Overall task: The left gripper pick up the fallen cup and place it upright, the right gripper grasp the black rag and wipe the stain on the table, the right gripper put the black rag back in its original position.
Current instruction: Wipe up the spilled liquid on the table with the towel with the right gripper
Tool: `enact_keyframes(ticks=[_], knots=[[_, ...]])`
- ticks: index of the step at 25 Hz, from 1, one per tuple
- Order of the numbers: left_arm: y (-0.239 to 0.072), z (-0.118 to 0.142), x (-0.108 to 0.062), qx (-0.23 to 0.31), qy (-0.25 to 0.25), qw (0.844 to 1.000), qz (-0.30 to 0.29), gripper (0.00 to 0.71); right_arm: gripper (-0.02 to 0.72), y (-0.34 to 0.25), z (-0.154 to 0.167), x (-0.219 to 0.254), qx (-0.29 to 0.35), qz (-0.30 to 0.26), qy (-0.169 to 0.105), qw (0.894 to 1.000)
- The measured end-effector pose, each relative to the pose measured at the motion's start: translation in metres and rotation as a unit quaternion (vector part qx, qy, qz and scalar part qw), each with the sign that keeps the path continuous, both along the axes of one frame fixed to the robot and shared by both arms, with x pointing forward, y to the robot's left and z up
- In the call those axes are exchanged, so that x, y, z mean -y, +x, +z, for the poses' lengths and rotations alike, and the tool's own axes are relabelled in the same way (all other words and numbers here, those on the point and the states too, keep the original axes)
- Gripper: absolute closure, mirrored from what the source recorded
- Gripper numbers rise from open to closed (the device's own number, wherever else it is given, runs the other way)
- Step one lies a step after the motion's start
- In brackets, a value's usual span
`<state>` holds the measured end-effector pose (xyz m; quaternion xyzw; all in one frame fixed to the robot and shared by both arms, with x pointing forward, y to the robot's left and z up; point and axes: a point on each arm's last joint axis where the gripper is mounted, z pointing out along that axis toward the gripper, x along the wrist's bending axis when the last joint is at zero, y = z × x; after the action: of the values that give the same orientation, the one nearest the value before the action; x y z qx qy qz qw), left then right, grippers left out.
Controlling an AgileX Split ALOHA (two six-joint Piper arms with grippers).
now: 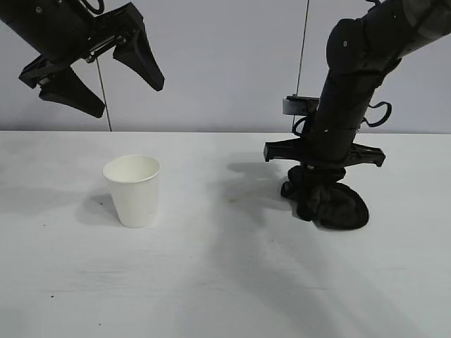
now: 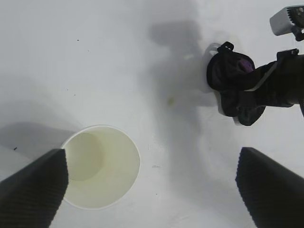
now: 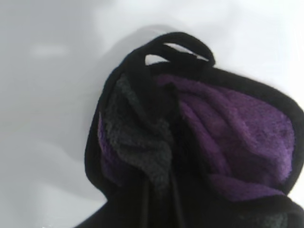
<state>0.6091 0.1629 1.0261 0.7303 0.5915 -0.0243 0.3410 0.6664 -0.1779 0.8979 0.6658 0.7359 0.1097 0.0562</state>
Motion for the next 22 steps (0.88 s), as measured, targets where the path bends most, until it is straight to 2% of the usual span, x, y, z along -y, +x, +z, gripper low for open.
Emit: enact_keyframes(ticks=[3,8,12,18,22], knots=[[0.000,0.000,0.000,0.000,0.000,1.000,0.000,0.017,0.678,-0.006,0.000,-0.020,-0.004,0.022,0.015,1.000],[0.000,-0.001,-0.001,0.002,0.007,1.000,-0.003,0.017,0.679,-0.025,0.001,-0.077,-0.001,0.067,0.060,0.996],[0.000,-0.001,-0.001,0.003,0.012,1.000,-0.005,0.017,0.680,-0.036,0.002,-0.106,0.017,0.092,0.076,0.993],[0.000,-0.001,-0.001,0.003,0.012,1.000,-0.005,0.017,0.680,-0.027,0.008,-0.106,0.043,0.074,0.089,0.992],[0.000,-0.001,-0.001,0.003,0.012,1.000,-0.005,0.017,0.680,-0.018,-0.004,-0.093,0.036,0.046,0.088,0.994]])
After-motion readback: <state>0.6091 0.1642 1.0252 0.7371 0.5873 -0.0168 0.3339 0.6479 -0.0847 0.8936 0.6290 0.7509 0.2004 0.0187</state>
